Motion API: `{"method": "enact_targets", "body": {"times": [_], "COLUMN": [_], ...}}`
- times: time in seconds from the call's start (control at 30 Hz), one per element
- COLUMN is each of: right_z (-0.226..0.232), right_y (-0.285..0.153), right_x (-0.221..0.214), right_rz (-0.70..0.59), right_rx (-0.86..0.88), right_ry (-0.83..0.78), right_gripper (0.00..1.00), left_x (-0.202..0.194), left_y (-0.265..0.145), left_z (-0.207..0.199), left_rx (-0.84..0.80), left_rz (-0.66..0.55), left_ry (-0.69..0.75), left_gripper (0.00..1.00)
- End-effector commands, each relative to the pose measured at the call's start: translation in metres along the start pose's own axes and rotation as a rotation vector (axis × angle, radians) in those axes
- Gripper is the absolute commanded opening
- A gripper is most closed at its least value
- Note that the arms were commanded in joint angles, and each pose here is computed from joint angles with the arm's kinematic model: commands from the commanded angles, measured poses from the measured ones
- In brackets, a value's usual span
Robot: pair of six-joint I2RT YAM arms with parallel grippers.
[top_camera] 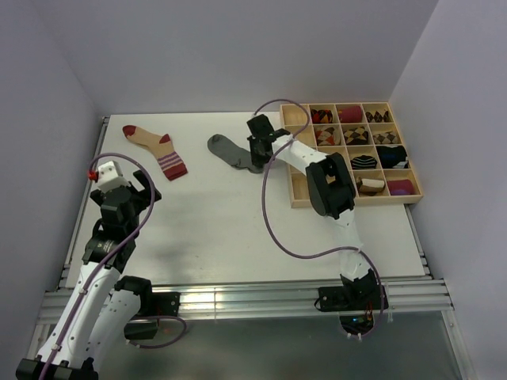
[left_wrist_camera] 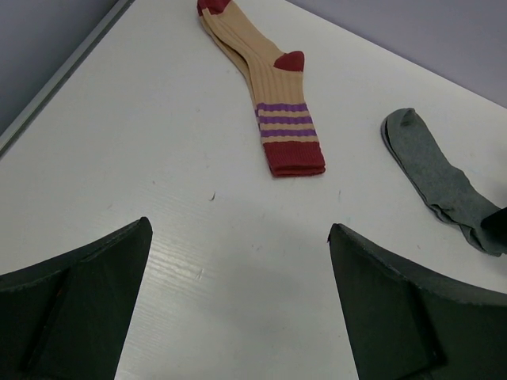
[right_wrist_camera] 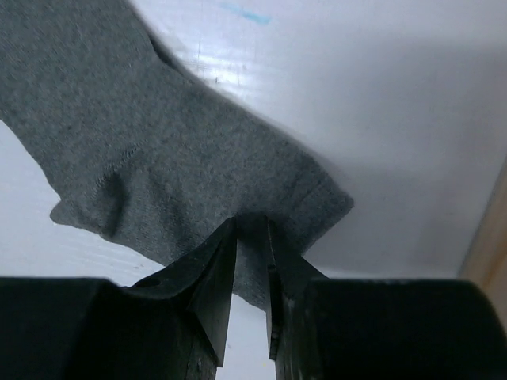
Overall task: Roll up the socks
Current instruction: Move the sock to the center of the board.
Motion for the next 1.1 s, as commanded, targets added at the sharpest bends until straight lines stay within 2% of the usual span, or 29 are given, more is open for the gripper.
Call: {"method": "enact_targets", "body": {"times": [0.0, 0.2, 0.3, 0.4, 0.53, 0.63, 0.8, 0.87, 0.9, 0.93, 1.07], "right_z": [0.015, 0.054, 0.089, 0.126, 0.168, 0.183, 0.165, 0.157, 0.152, 0.146, 0.124], "right_y": [-0.014, -0.023, -0.038, -0.062, -0.101, -0.131, -0.181, -0.214, -0.218, -0.238, -0.265], "right_x": [-0.006, -0.084, -0.107, -0.113, -0.090, -0.064, -0.040, -0.033, -0.040, -0.039, -0.050], "right_rz": [-0.009, 0.133, 0.164, 0.143, 0.056, -0.030, -0.209, -0.298, -0.306, -0.356, -0.457], "right_rx": [-0.002, 0.014, 0.054, 0.114, 0.232, 0.242, 0.120, 0.113, 0.108, 0.121, 0.129], "right_ry": [0.067, 0.152, 0.209, 0.214, 0.177, 0.112, 0.019, 0.003, -0.046, -0.042, -0.059], "right_gripper": [0.27, 0.27, 0.27, 0.30, 0.31, 0.32, 0.33, 0.33, 0.34, 0.34, 0.35], "left_x": [0.015, 0.014, 0.013, 0.011, 0.011, 0.013, 0.017, 0.018, 0.019, 0.020, 0.024], "left_y": [-0.004, -0.003, -0.004, -0.005, -0.007, -0.010, -0.015, -0.017, -0.019, -0.020, -0.025], "left_z": [-0.012, -0.014, -0.016, -0.018, -0.019, -0.021, -0.022, -0.024, -0.024, -0.025, -0.026], "left_rx": [-0.051, -0.057, -0.085, -0.114, -0.132, -0.153, -0.178, -0.197, -0.207, -0.221, -0.248], "left_rz": [-0.019, -0.004, 0.003, 0.018, 0.025, 0.019, 0.003, -0.001, -0.007, -0.008, -0.031], "left_ry": [-0.021, -0.024, -0.024, -0.016, -0.017, -0.020, -0.036, -0.042, -0.046, -0.046, -0.047], "left_gripper": [0.99, 0.99, 1.00, 0.99, 1.00, 1.00, 1.00, 0.99, 0.99, 0.99, 0.99]}}
Point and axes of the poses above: each gripper's point midway between its finger pads, its own y axis out along the fingers, its own z axis along the line the jaws close on, x = y × z, the point moved 8 cm from there along -y, back along the fingers, and after that the axes turned 15 degrees about -y, right-handed, at the moved point
